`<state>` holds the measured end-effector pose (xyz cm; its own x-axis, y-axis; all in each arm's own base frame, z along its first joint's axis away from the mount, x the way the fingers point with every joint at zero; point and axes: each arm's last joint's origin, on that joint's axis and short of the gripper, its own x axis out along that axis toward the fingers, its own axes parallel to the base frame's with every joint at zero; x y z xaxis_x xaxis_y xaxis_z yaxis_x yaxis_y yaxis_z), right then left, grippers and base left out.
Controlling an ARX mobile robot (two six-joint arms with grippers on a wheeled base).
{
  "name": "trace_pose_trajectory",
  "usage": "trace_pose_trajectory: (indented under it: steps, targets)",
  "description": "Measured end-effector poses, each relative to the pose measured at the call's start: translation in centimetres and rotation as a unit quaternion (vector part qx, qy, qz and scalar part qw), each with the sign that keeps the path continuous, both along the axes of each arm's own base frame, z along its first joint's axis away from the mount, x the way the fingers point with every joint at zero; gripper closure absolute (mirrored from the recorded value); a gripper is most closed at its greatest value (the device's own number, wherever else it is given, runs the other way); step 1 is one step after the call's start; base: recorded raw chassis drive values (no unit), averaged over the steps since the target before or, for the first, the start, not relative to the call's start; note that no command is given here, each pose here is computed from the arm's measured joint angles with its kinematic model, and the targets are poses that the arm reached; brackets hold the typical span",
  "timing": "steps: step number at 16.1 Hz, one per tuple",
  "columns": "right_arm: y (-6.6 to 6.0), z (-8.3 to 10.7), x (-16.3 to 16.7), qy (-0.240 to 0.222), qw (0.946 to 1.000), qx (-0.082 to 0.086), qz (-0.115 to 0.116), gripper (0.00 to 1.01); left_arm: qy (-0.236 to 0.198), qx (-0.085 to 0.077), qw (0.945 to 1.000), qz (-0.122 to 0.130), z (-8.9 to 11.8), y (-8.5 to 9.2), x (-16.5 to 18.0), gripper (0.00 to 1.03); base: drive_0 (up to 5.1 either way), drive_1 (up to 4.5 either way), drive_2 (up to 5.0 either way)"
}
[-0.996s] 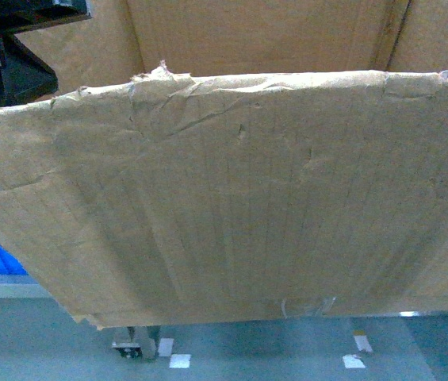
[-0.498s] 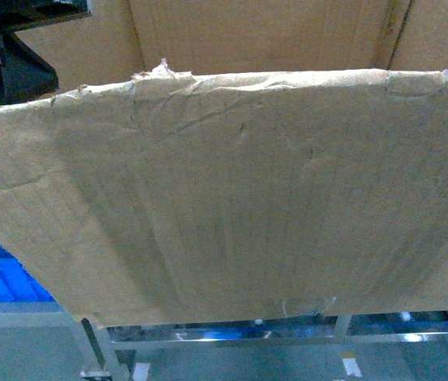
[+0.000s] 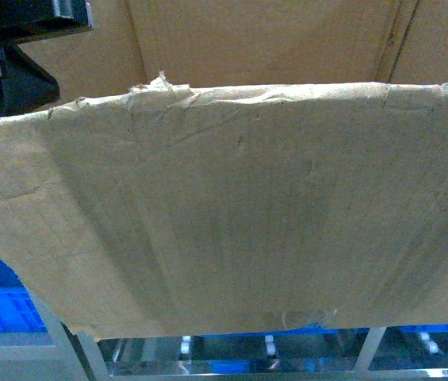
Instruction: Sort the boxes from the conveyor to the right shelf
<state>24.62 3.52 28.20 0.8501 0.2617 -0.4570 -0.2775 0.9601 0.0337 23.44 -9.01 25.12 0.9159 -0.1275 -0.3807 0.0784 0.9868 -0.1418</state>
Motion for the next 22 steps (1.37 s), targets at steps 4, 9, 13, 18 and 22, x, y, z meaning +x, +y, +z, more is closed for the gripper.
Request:
trace_pose_trajectory:
  steps: [4,9,13,18,22]
  targets:
    - [0.00,0.00,0.00,0.000,1.0000,0.000,0.000,0.99,0.000,0.000,1.0000,0.000,0.00,0.00,0.00,1.00,0.0,0.00,0.0]
    - [0.00,0.00,0.00,0.000,1.0000,0.000,0.000,0.99,0.000,0.000,1.0000,0.000,0.00,0.00,0.00,1.00,0.0,0.00,0.0]
    - [0.00,0.00,0.00,0.000,1.0000,0.000,0.000,0.99,0.000,0.000,1.0000,0.000,0.00,0.00,0.00,1.00,0.0,0.00,0.0]
    - [0.00,0.03,0.02,-0.002,1.0000,0.000,0.000,0.99,-0.001,0.000,1.0000,0.000,0.02,0.00,0.01,1.00,-2.9,-0.24,3.2]
    - [-0.01,0.00,0.07,-0.002,1.0000,0.000,-0.001,0.99,-0.003,-0.001,1.0000,0.000,-0.02,-0.04,0.11,1.00,-4.2,-0.03,4.4]
